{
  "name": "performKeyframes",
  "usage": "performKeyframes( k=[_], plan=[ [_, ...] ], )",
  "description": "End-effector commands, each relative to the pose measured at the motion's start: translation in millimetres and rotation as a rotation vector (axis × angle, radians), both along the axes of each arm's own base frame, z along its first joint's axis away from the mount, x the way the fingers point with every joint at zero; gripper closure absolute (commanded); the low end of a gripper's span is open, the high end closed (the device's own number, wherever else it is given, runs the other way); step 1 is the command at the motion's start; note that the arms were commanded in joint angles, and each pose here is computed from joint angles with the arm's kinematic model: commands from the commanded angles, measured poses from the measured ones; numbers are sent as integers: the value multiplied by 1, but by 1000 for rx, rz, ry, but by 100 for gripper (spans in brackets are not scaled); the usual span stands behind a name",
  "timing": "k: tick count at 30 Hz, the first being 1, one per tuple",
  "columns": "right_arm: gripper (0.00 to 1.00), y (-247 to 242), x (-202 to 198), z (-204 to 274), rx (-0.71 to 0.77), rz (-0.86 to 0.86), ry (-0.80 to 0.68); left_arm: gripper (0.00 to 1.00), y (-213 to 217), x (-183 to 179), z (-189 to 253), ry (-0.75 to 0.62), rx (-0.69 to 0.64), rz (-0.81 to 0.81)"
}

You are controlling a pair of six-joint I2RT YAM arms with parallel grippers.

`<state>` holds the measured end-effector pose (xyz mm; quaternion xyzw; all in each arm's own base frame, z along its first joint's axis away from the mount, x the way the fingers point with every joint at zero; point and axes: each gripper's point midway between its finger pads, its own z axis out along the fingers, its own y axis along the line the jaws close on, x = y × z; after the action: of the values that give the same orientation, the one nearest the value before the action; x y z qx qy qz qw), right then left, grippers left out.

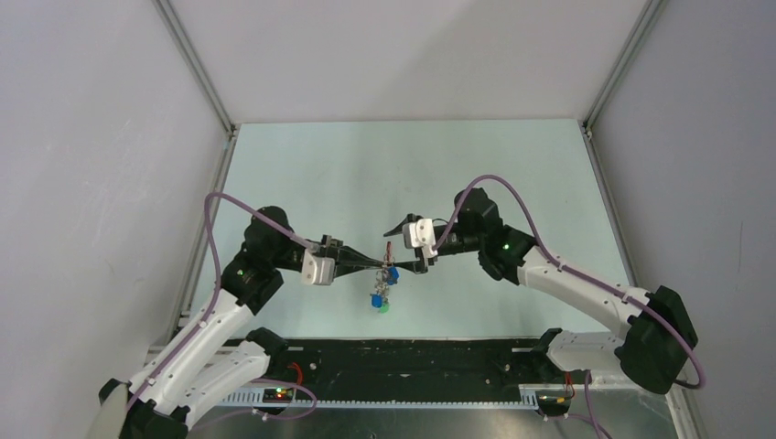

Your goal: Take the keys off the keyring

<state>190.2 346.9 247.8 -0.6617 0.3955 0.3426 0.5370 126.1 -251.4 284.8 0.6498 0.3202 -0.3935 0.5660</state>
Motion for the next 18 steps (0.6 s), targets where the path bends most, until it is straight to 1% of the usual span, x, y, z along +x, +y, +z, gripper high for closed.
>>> performKeyframes(
  k=[1, 3, 7, 9, 10, 11, 12, 13, 14, 15, 16, 17, 18],
  plan=[
    [38, 11, -15, 16, 24, 103, -30, 100, -2, -2, 25, -101, -48, -33],
    [39, 14, -23, 17, 27, 144, -21, 100, -2, -3, 26, -107, -50, -36],
    [40, 18, -28, 15, 23, 167, -12, 100, -2, -4, 29, -117, -55, -38],
    [45, 17, -29, 14, 18, 172, -6, 100, -1, -5, 31, -126, -58, -35],
    [54, 17, -30, 14, 15, 173, -6, 100, -1, -4, 31, -129, -59, -31],
    [59, 15, -30, 11, 1, 169, 4, 100, 0, -3, 32, -142, -62, -20],
    [67, 14, -30, 8, -8, 164, 2, 100, 0, -3, 31, -146, -61, -13],
    [72, 11, -29, 5, -24, 148, 7, 100, 1, -1, 32, -158, -64, 3],
    [80, 11, -28, 4, -30, 141, 4, 100, 2, 0, 31, -163, -64, 13],
    [86, 8, -26, 3, -41, 126, 3, 100, 3, 2, 32, -178, -66, 35],
    [97, 7, -25, 3, -45, 121, -2, 100, 4, 4, 30, -180, -64, 45],
    [99, 5, -24, 4, -48, 106, -6, 100, 5, 6, 30, -190, -65, 64],
    [100, 4, -24, 5, -49, 99, -6, 100, 5, 8, 28, -190, -62, 76]
  ],
)
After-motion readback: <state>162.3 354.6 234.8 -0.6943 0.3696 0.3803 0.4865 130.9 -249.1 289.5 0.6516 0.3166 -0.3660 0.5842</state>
